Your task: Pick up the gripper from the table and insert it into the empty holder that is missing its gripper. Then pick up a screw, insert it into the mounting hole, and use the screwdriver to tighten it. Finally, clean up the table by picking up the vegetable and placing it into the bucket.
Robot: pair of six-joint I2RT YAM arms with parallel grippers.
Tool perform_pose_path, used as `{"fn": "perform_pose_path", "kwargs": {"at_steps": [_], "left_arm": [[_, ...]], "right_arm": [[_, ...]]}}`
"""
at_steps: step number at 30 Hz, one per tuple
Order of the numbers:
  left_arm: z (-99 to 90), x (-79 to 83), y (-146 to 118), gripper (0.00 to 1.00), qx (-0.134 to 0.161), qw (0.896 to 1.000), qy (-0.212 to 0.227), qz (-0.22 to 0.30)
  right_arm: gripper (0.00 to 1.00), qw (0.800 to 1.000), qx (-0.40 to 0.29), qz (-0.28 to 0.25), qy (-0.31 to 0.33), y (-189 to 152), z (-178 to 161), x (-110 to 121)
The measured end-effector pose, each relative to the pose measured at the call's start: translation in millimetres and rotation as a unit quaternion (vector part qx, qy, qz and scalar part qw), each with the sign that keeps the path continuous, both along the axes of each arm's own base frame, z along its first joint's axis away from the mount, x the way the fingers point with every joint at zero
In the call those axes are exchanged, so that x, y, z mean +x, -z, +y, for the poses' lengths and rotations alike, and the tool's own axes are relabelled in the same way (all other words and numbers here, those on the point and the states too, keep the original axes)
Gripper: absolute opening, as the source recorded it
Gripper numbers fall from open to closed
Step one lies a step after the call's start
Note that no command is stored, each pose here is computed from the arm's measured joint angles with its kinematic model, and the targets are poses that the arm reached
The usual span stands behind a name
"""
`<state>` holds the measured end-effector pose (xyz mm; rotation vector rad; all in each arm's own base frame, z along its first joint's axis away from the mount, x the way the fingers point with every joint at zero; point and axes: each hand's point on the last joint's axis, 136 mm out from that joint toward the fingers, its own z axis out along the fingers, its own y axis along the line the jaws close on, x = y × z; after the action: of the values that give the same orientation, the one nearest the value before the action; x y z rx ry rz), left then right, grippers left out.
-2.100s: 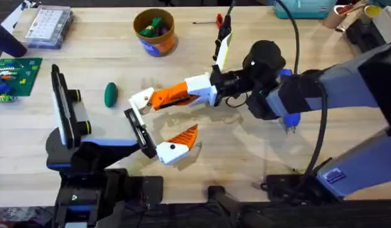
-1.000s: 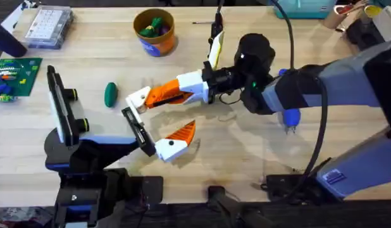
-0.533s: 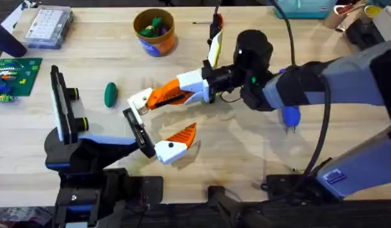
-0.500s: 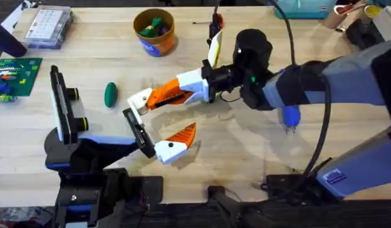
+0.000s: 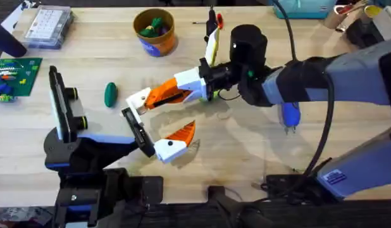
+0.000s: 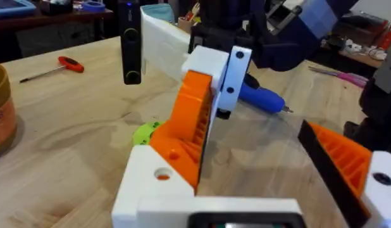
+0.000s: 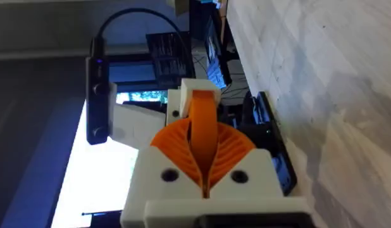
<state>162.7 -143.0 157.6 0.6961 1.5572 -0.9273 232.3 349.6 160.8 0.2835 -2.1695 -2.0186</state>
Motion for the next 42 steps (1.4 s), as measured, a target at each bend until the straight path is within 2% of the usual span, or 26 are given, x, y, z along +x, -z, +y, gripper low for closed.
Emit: {"fn": "perform_pose_path", "kwargs": {"at_steps": [17,42], "left_arm": [[0.2,0.3,0,0.99,0.003,1.0,-0.001,-0.006],[-2.0,-3.4,0,0.99,0.002,1.0,0.011,-0.005]], "right_arm": [[0.014,1.0,0.011,-0.015,-0.012,-5,1,-4],[0.014,1.0,0.012,-0.007,-0.018,-4,-3,-17]]}}
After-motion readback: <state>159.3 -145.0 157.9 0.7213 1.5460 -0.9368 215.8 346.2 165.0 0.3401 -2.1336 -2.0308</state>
